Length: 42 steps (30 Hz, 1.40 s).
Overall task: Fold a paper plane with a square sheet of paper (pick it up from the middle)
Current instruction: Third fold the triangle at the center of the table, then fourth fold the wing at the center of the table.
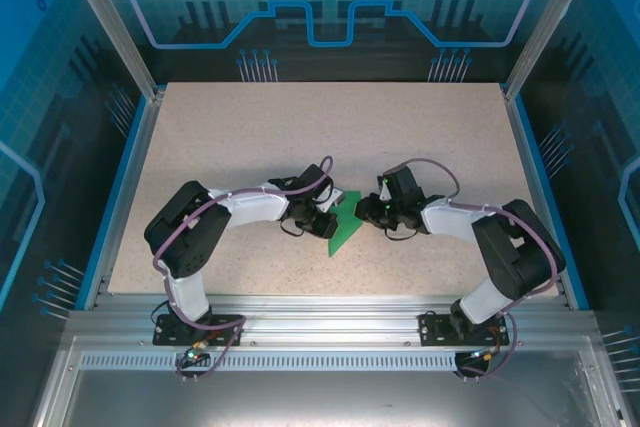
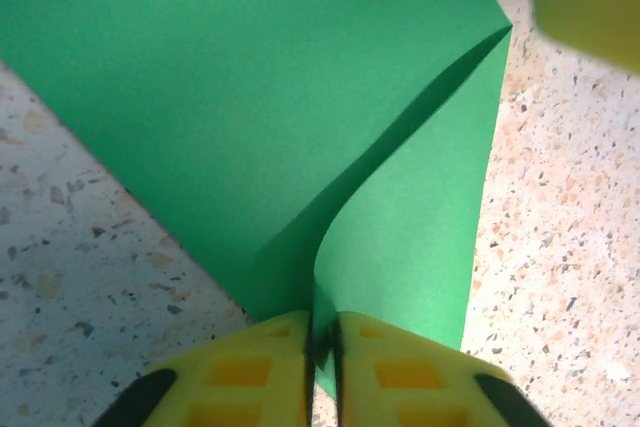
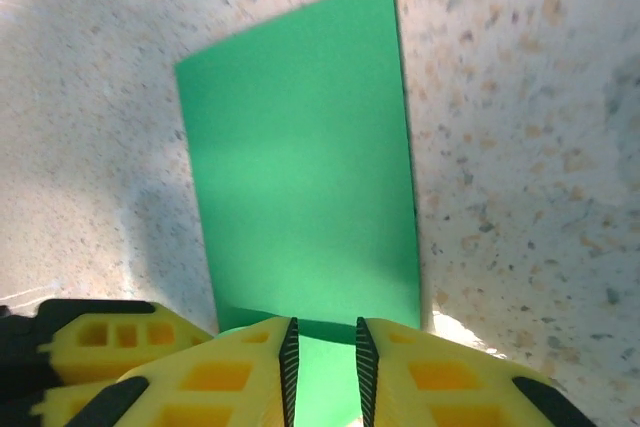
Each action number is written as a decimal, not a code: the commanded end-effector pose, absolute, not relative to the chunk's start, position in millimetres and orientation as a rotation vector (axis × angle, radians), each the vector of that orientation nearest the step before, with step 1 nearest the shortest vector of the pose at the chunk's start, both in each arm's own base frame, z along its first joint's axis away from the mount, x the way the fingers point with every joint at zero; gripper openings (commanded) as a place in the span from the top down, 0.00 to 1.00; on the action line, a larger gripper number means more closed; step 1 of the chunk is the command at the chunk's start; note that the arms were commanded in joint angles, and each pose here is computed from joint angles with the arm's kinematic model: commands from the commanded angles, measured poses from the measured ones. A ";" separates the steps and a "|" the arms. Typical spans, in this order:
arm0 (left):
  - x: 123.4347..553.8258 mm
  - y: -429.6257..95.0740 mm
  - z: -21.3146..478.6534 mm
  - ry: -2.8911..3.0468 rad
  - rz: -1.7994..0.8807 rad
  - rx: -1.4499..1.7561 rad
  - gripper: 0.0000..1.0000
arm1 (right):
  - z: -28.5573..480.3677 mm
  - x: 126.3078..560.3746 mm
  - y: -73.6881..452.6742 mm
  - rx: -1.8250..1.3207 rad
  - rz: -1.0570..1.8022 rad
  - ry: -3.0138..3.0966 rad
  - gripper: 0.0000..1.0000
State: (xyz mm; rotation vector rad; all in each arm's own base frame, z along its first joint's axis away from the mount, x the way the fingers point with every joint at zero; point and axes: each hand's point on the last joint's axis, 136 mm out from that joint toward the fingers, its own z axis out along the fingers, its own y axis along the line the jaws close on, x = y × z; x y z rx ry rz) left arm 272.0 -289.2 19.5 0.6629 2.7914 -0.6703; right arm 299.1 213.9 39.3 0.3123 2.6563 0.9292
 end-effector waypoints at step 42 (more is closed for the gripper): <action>272.5 -307.1 52.1 2.757 -0.636 0.511 0.93 | 35.3 269.8 230.2 0.164 1.131 2.727 0.52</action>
